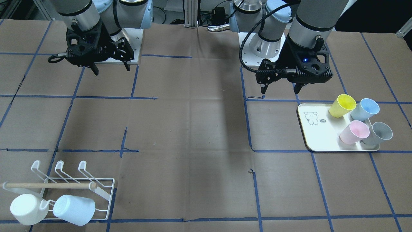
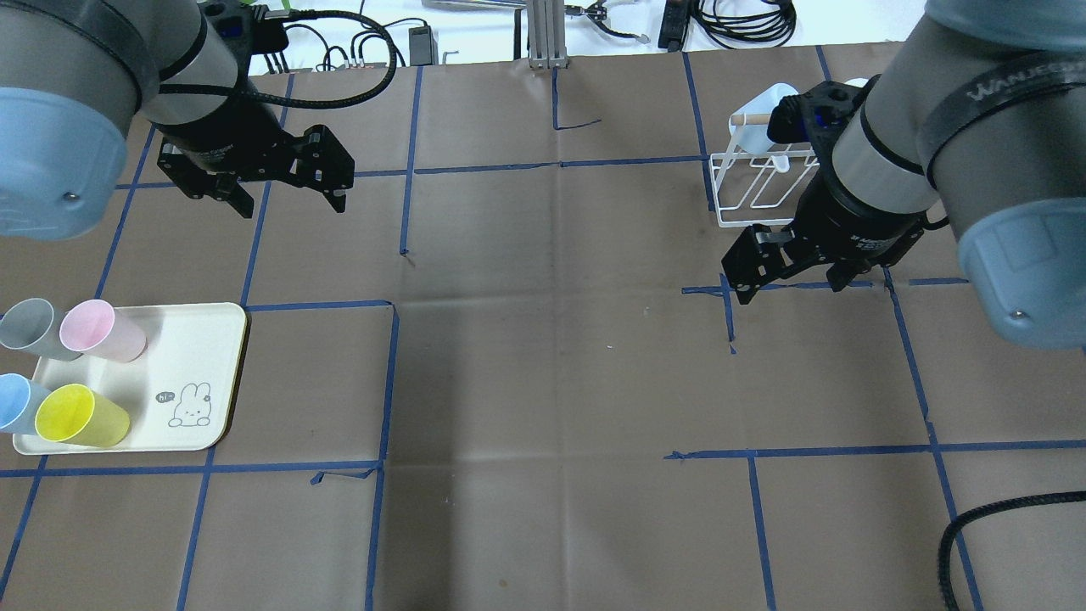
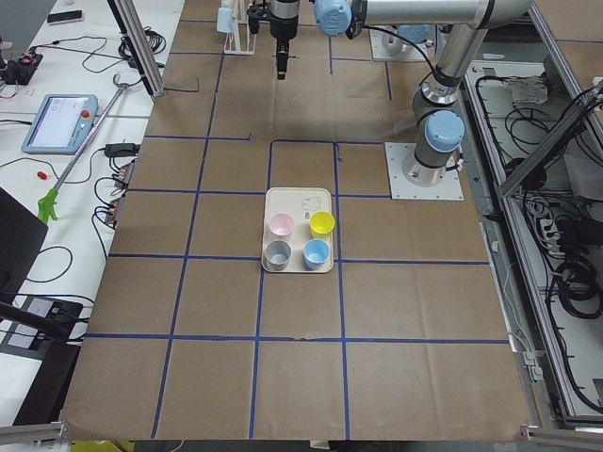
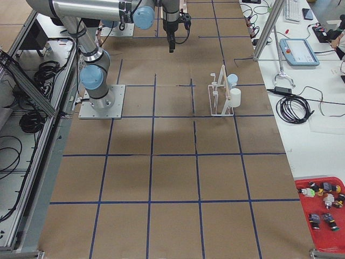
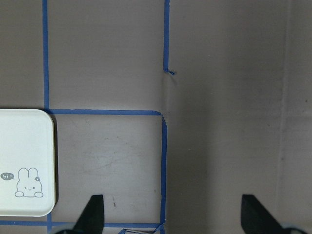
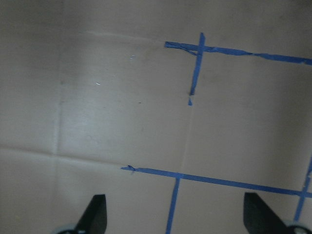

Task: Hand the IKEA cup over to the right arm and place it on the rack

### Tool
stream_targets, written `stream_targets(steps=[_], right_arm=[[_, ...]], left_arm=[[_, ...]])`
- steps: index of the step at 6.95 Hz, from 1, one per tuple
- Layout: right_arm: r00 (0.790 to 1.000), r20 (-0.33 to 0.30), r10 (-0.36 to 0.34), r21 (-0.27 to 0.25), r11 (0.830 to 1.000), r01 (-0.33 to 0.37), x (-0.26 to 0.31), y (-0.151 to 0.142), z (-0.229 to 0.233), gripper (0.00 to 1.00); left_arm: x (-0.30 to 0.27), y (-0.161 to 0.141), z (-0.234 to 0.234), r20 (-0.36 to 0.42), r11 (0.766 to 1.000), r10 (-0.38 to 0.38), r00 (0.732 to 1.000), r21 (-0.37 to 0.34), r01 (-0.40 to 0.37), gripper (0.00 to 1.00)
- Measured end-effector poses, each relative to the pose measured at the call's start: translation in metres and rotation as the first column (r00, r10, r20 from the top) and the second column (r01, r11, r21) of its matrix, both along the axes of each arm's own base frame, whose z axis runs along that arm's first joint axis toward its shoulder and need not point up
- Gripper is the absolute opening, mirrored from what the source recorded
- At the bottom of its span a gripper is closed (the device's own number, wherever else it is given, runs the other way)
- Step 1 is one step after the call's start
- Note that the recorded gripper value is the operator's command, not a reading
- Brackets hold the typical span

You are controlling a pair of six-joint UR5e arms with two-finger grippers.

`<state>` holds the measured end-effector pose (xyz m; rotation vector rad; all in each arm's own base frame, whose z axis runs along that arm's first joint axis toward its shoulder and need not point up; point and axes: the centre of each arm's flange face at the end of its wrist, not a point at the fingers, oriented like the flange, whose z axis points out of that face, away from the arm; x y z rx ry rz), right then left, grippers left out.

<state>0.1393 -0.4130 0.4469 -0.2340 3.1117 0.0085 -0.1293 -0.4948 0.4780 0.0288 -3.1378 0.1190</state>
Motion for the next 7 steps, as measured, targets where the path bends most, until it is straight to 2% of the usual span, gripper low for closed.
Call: stream_targets(steps=[1, 3, 5, 7], right_arm=[[0.999, -0.033, 0.007, -0.013, 1.0, -0.007, 0.004, 0.005, 0.006, 1.0], [1.0, 0.007, -0.006, -0.052, 0.999, 0.007, 0.013, 0.006, 0.017, 1.0], [1.0, 0.022, -0.007, -0.098, 0.995, 0.009, 0.016, -0.011, 0.028, 1.0], [1.0, 0.014, -0.006, -0.095, 0.995, 0.007, 0.016, -0.021, 0.032, 1.0]], left_arm=[[0.0, 0.0, 0.0, -0.001, 1.0, 0.0, 1.0, -0.001, 0.0, 0.99], [-0.001, 0.0, 0.001, -0.001, 1.0, -0.001, 1.0, -0.002, 0.001, 0.99], [-0.001, 0.001, 0.001, -0.002, 1.0, -0.002, 1.0, -0.002, 0.002, 0.99], [-0.001, 0.001, 0.001, -0.002, 1.0, -0.002, 1.0, -0.002, 0.002, 0.99]])
